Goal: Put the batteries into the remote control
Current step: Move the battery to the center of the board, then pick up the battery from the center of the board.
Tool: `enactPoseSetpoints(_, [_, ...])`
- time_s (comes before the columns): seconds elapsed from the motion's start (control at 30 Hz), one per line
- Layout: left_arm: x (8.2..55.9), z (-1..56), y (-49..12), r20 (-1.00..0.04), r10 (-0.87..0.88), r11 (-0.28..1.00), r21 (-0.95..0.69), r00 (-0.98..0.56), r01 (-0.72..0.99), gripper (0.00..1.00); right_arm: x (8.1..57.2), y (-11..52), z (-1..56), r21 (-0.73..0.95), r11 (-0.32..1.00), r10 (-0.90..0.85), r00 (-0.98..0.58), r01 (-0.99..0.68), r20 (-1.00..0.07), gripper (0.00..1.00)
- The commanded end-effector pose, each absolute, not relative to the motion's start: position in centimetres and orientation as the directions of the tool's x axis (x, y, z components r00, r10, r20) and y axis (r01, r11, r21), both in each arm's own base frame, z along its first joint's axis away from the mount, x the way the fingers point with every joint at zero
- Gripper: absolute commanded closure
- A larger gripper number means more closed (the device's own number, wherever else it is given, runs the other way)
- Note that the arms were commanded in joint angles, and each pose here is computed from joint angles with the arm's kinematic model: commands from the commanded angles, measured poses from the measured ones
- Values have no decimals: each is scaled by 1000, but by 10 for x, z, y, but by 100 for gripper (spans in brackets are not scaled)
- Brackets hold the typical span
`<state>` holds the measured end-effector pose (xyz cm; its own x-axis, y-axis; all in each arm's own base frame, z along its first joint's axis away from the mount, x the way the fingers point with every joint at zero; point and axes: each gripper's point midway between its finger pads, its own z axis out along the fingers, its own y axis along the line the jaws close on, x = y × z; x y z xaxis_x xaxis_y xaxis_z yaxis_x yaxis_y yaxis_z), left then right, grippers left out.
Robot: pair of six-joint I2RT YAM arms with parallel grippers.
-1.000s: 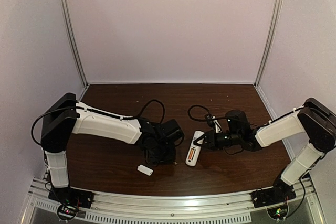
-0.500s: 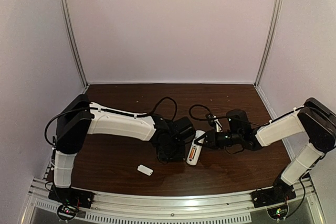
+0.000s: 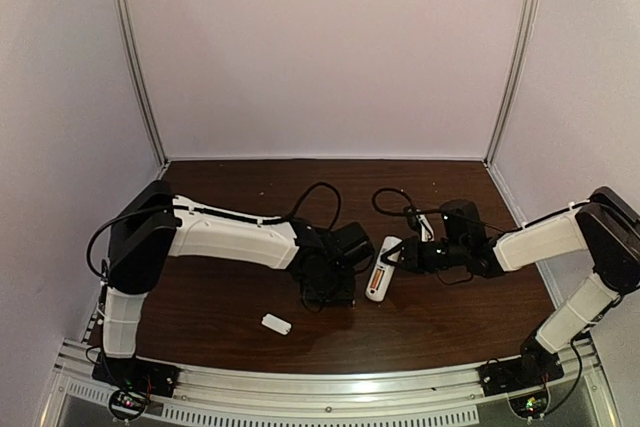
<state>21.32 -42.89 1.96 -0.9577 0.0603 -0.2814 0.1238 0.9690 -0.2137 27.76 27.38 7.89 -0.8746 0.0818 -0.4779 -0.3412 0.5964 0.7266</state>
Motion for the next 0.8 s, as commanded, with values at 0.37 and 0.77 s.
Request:
enactPoseSetpoints(0.37, [223,27,-454,-348,38,939,-309,-937,153,54,290,264,73,680,648,72,-861,-343,-503,100])
enactPoseSetpoints(0.77, [205,-20,-433,-238,162,974,-116,-958,193,77,292,248,81,680,657,97,-858,-326,-505,100])
